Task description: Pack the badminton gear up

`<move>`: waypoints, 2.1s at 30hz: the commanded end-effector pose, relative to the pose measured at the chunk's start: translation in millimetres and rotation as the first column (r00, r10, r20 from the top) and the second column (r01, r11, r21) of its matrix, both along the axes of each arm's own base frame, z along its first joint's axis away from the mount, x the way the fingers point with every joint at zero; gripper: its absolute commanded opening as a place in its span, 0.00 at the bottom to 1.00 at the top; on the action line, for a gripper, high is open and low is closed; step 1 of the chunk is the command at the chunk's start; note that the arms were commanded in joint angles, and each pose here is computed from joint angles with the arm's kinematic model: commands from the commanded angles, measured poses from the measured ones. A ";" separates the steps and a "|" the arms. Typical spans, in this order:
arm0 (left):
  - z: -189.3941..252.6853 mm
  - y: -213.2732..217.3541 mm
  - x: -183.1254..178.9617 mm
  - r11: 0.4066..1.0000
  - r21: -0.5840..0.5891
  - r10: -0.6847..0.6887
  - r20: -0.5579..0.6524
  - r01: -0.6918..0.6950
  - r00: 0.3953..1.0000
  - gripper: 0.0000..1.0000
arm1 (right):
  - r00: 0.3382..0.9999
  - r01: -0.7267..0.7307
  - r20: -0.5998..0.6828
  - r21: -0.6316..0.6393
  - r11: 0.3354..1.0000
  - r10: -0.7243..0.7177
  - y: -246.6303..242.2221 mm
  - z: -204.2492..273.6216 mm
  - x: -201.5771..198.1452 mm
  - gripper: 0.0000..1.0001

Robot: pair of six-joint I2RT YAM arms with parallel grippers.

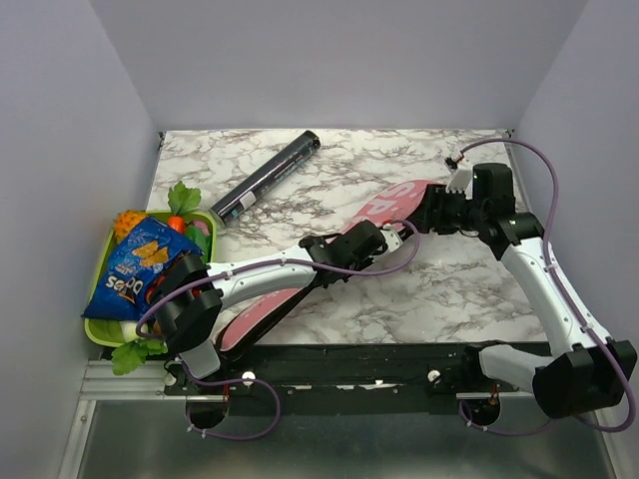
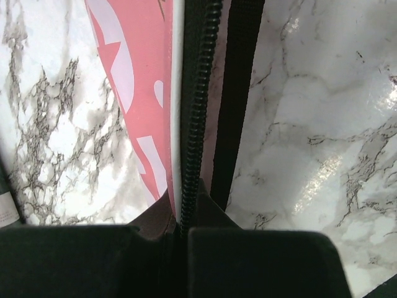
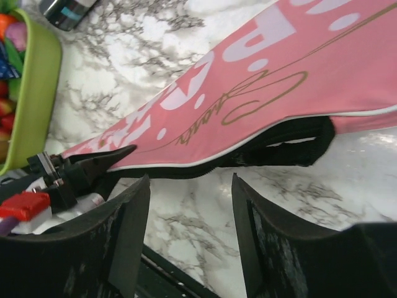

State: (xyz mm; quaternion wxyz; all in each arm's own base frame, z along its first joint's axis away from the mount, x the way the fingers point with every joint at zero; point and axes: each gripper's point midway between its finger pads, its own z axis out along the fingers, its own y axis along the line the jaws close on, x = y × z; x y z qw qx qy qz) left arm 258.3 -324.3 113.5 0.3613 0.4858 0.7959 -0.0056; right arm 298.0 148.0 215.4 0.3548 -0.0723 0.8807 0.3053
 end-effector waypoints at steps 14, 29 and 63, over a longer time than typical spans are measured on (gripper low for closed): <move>43.7 -14.8 0.3 0.978 -0.133 -0.174 -0.087 0.162 0.981 0.00 | 0.992 0.107 0.089 -0.224 0.969 -0.089 -44.3 -17.1 -16.0 0.45; 53.9 -11.9 -8.6 0.966 -0.161 -0.219 -0.101 0.202 0.970 0.00 | 0.996 0.057 0.079 -0.351 0.935 -0.032 -32.7 -19.9 -2.0 0.46; 53.1 -15.6 -14.2 0.956 -0.203 -0.244 -0.146 0.212 0.959 0.00 | 0.968 0.184 0.249 -0.605 0.775 -0.035 -24.5 0.5 24.7 0.24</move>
